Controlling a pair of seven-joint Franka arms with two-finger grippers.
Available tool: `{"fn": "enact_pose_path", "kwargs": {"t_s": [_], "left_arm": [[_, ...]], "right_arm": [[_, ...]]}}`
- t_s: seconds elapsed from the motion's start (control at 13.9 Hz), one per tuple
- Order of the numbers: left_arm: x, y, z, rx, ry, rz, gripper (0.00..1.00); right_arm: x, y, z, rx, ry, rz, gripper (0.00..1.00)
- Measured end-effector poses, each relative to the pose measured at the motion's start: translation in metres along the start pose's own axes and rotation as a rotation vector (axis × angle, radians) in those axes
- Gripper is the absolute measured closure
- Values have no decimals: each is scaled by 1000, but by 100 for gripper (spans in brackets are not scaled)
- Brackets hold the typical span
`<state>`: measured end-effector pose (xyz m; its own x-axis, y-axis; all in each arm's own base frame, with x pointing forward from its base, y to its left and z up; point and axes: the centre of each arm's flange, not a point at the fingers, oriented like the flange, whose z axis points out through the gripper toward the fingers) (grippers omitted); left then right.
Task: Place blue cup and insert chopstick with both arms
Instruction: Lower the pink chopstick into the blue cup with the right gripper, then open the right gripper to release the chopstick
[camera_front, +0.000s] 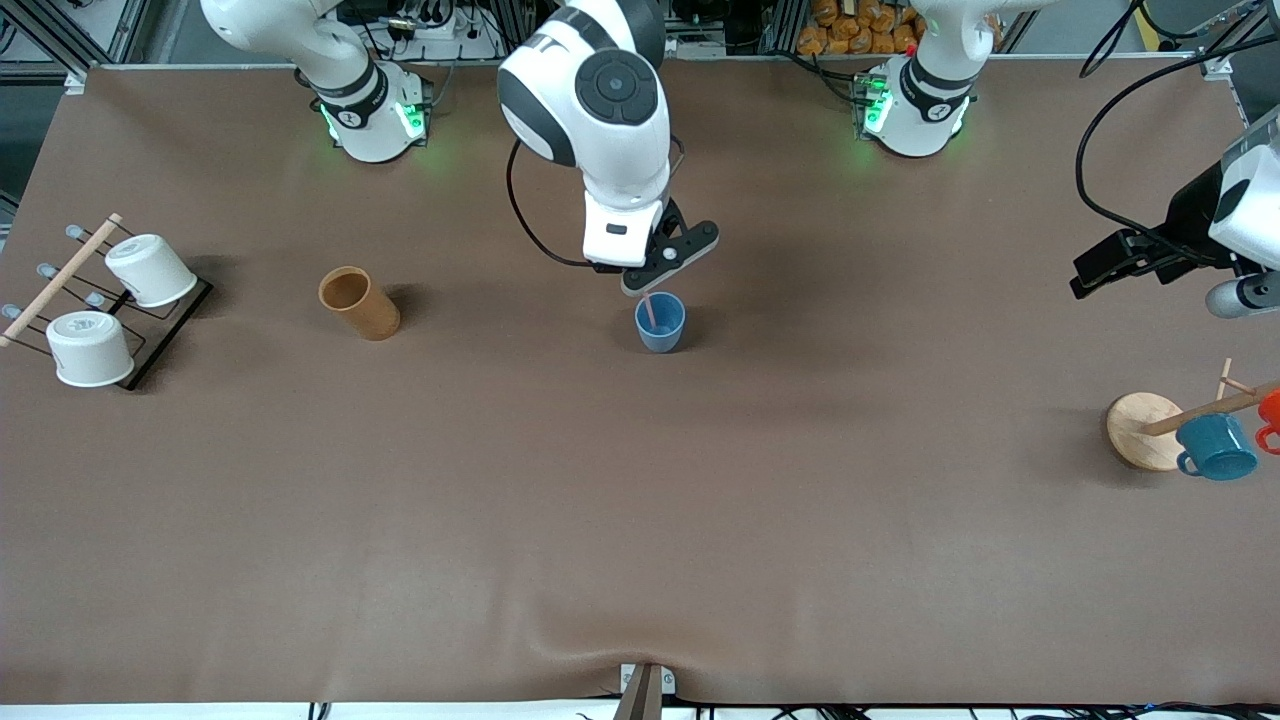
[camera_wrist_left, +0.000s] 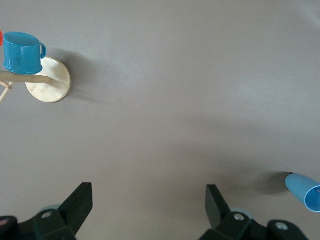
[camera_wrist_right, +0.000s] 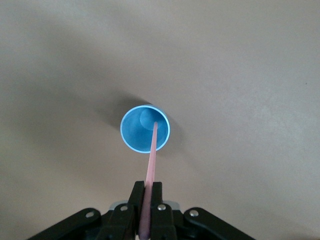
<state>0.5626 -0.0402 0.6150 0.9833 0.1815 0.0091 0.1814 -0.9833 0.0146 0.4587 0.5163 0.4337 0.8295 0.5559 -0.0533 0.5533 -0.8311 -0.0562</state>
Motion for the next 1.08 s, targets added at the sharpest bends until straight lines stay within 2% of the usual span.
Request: {"fn": "enact_pose_path", "kwargs": {"t_s": [0.36,0.72,0.86,1.08], "left_arm": [[0,0,1,0,-1,0,0],[0,-1,1,0,-1,-1,0],[0,-1,1,0,-1,-1,0],[0,-1,1,0,-1,-1,0]], "right_arm": [[7,1,39,-12,-50,26,90],[13,1,56,-11,-45,34,90],[14,1,55,-9,-37,35,75],[16,2,52,-8,-25,36,43]]}}
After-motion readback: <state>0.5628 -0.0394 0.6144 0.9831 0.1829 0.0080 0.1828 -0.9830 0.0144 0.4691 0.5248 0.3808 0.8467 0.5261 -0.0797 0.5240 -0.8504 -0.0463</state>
